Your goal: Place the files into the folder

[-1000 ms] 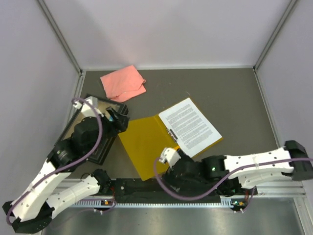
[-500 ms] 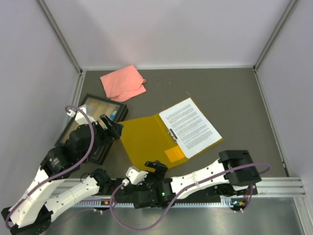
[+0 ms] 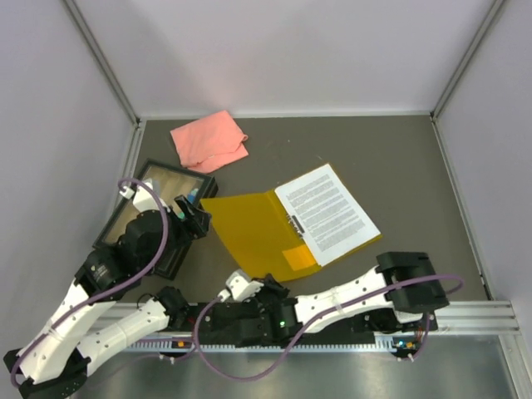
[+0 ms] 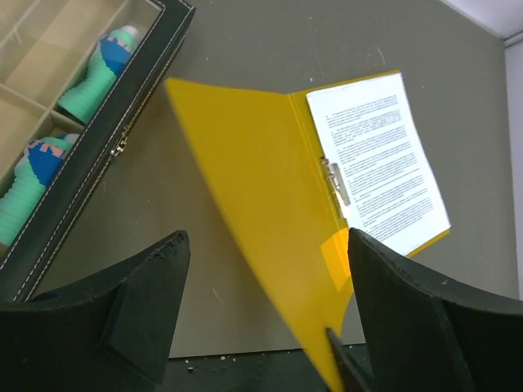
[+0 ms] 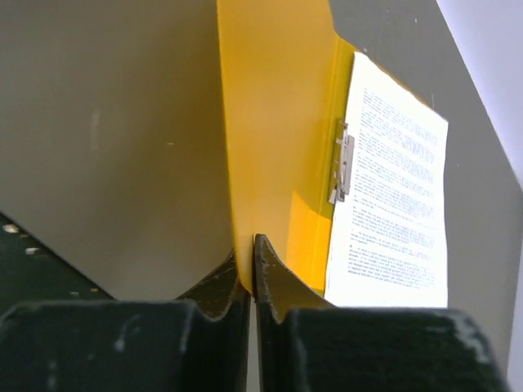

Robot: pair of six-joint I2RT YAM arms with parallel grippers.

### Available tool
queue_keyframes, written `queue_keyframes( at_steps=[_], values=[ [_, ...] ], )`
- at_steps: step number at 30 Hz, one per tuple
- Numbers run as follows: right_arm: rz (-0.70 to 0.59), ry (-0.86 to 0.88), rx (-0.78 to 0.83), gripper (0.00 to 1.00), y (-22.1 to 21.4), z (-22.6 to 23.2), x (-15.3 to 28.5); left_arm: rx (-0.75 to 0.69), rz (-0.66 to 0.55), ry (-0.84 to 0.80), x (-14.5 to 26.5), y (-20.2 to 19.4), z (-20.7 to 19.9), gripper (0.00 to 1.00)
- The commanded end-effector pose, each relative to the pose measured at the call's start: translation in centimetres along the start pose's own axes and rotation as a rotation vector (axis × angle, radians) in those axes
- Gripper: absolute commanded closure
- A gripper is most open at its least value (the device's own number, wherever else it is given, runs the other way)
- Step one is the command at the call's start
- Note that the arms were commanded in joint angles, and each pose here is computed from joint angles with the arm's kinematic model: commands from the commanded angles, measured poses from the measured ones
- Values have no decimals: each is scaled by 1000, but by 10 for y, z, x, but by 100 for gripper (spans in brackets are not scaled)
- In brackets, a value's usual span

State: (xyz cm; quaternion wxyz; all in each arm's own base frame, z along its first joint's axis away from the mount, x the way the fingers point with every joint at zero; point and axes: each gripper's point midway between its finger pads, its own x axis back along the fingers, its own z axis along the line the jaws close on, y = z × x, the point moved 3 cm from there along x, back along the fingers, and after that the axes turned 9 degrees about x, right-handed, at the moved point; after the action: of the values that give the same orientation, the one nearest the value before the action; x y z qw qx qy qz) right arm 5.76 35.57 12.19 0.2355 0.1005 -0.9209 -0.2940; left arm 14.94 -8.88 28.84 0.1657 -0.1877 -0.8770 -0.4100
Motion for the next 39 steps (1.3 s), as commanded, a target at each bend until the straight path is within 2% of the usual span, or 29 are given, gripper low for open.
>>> queue_keyframes(
  at_steps=[1, 3, 4, 11, 17, 20, 21, 23, 24, 26, 28, 35, 37, 38, 39],
  values=[
    [-12, -20, -250, 100, -4, -44, -3, -12, -1, -1, -13, -4, -6, 18],
    [-41, 36, -380, 100, 1, -56, -1, -14, 7, 3, -18, -8, -6, 18],
    [-22, 40, -386, 100, -14, -60, -9, -17, 11, 6, -19, -9, -6, 18],
    [-46, 188, -721, 100, -33, -105, -23, -15, 21, 14, -28, -15, -7, 19],
    [-86, 213, -1058, 100, -69, -160, -40, -22, 41, 20, -33, -20, -7, 19],
    [-109, 233, -1175, 100, -86, -179, -39, -25, 58, 21, -35, -25, -7, 19],
    [-84, 170, -1218, 100, -103, -194, -45, -26, 61, 21, -36, -26, -7, 19],
    [-83, 177, -1278, 100, -115, -202, -42, -25, 72, 17, -37, -29, -7, 19],
    [-42, 114, -1317, 100, -136, -212, -47, -25, 74, 16, -37, -29, -7, 19],
    [-19, 118, -1359, 100, -149, -216, -46, -24, 79, 15, -39, -31, -7, 19],
    [69, 75, -1410, 100, -178, -217, -50, -21, 85, 8, -39, -32, -9, 19],
    [352, -108, -1508, 100, -257, -199, -48, -18, 107, 3, -41, -39, -7, 19],
    [476, -199, -1515, 94, -278, -192, -45, -18, 112, 2, -42, -40, -7, 19],
    [519, -219, -1518, 86, -285, -189, -45, -21, 115, 3, -42, -41, -6, 18],
    [583, -229, -1521, 82, -293, -184, -45, -20, 117, 4, -42, -42, -6, 18]
  ],
)
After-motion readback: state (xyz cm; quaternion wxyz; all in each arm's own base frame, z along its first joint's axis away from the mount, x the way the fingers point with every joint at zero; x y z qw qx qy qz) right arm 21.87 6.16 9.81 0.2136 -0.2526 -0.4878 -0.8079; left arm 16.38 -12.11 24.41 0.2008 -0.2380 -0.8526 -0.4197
